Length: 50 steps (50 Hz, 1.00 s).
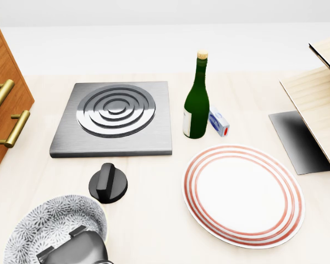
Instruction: Pick up the akita bowl and put it on the plate.
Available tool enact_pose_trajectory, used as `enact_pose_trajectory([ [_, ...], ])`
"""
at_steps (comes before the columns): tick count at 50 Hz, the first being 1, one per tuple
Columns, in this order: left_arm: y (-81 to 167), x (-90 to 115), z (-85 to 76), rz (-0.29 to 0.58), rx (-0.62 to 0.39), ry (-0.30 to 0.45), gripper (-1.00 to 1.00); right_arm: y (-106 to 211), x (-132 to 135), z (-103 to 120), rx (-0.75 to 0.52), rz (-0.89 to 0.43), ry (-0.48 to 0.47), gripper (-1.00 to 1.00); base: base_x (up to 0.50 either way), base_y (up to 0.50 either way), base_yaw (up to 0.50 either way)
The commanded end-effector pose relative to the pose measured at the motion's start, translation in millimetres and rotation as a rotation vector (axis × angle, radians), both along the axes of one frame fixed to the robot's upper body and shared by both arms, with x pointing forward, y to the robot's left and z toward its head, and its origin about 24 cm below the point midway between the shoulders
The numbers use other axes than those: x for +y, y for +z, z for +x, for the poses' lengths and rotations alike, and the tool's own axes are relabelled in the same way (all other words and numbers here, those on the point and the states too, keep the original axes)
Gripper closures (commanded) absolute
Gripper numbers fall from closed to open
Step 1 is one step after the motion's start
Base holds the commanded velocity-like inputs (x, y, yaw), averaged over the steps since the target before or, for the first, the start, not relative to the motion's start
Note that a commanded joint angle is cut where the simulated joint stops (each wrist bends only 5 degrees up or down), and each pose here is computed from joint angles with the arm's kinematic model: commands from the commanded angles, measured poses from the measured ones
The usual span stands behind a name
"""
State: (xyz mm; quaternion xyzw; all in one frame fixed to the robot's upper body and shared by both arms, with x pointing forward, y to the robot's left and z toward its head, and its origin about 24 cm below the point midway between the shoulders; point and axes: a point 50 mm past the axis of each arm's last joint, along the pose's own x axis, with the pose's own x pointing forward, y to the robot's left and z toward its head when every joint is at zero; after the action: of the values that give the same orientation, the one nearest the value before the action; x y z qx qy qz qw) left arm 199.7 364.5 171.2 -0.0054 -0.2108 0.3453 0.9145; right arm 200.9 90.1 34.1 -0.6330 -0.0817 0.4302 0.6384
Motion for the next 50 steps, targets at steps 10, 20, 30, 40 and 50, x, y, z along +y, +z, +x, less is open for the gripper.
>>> enact_pose_trajectory([
  [10,-1,0,0.8,-0.005,0.005,0.000,-1.00,-1,-3,0,0.026,-0.071,0.002,1.00,0.00,0.00,0.00],
  [20,1,0,-0.1,-0.001,-0.006,0.003,-1.00,18,-6,0,-0.015,-0.101,-0.004,1.00,0.00,0.00,0.00],
  [30,1,0,0.7,-0.003,-0.005,0.003,-1.00,28,-8,2,-0.044,-0.119,-0.014,1.00,0.00,0.00,0.00],
  [40,2,0,0.0,0.000,-0.010,0.005,-1.00,33,-9,1,-0.067,-0.118,-0.019,1.00,0.00,0.00,0.00],
  [50,4,0,-1.5,0.003,-0.016,0.009,-1.00,39,-10,0,-0.079,-0.105,-0.025,1.00,0.00,0.00,0.00],
])
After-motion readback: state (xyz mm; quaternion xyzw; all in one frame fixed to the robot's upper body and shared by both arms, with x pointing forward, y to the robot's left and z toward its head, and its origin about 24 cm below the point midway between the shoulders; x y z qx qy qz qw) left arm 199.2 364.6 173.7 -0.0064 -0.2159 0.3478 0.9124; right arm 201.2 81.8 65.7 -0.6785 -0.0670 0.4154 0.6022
